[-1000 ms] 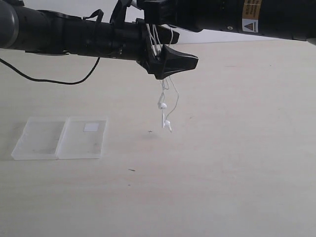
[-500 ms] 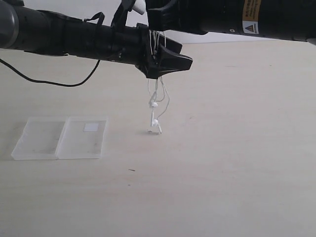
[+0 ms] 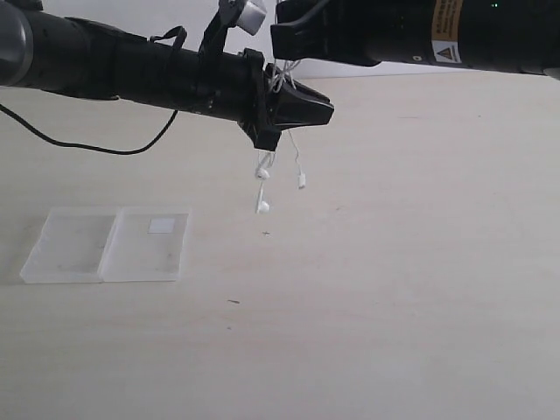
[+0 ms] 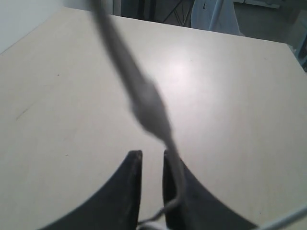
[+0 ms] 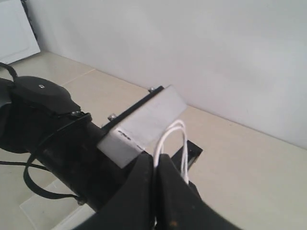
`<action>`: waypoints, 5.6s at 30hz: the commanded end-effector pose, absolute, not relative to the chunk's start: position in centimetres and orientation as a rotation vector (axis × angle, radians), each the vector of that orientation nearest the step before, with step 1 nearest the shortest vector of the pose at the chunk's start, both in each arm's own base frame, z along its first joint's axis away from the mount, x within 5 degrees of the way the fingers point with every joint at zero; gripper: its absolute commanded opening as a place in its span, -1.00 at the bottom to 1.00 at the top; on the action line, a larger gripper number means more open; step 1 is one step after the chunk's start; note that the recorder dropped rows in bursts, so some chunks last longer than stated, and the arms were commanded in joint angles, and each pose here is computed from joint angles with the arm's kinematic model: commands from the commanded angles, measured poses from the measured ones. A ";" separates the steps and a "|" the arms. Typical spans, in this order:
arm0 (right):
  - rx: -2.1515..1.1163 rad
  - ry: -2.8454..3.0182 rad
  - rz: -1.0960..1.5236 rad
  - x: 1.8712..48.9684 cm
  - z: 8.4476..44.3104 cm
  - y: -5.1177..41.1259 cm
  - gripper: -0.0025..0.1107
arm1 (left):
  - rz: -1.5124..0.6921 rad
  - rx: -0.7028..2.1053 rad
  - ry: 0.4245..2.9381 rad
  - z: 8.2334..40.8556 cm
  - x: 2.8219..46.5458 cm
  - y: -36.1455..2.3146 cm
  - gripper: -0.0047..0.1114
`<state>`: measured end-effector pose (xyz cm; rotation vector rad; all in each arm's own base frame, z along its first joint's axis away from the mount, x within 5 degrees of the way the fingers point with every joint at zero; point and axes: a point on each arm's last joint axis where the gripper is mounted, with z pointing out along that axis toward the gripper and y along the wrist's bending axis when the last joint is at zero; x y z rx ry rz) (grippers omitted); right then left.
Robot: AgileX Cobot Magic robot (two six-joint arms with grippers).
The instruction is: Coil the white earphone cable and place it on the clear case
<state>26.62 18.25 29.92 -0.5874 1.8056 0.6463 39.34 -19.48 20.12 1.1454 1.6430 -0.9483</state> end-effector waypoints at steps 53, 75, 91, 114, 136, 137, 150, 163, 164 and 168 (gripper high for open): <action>-0.537 1.787 0.665 26.7 30.4 18.2 -0.96 | -0.931 1.108 1.634 20.3 39.7 -19.4 0.78; -0.488 1.773 0.721 24.9 33.0 17.2 -0.96 | -0.955 1.061 1.634 20.6 39.8 -19.4 0.78; -0.739 1.725 0.679 24.1 32.6 17.8 -0.96 | -1.122 1.188 1.449 21.5 38.2 -20.0 0.78; -0.746 1.752 0.550 24.6 32.2 17.2 -0.96 | -1.168 1.249 1.402 21.6 37.5 -20.0 0.78; -0.747 1.752 0.551 24.6 32.2 17.2 -0.96 | -1.143 1.330 1.421 20.0 37.5 -20.0 0.01; -0.747 1.752 0.551 24.6 32.2 17.2 -0.96 | -1.138 1.322 1.433 19.7 37.6 -20.0 0.01; -0.746 1.752 0.554 24.6 32.2 17.3 -0.96 | -1.198 1.206 1.439 19.0 38.2 -20.2 0.01; -0.721 1.762 0.525 24.8 32.2 17.0 -0.96 | -1.194 1.233 1.443 18.8 38.1 -20.2 -0.44; -0.721 1.762 0.525 24.8 32.2 17.0 -0.96 | -1.194 1.234 1.443 18.8 38.1 -20.2 -0.56; -0.705 1.769 0.506 24.9 32.2 16.9 -0.96 | -1.192 1.245 1.445 18.7 38.1 -20.2 -0.90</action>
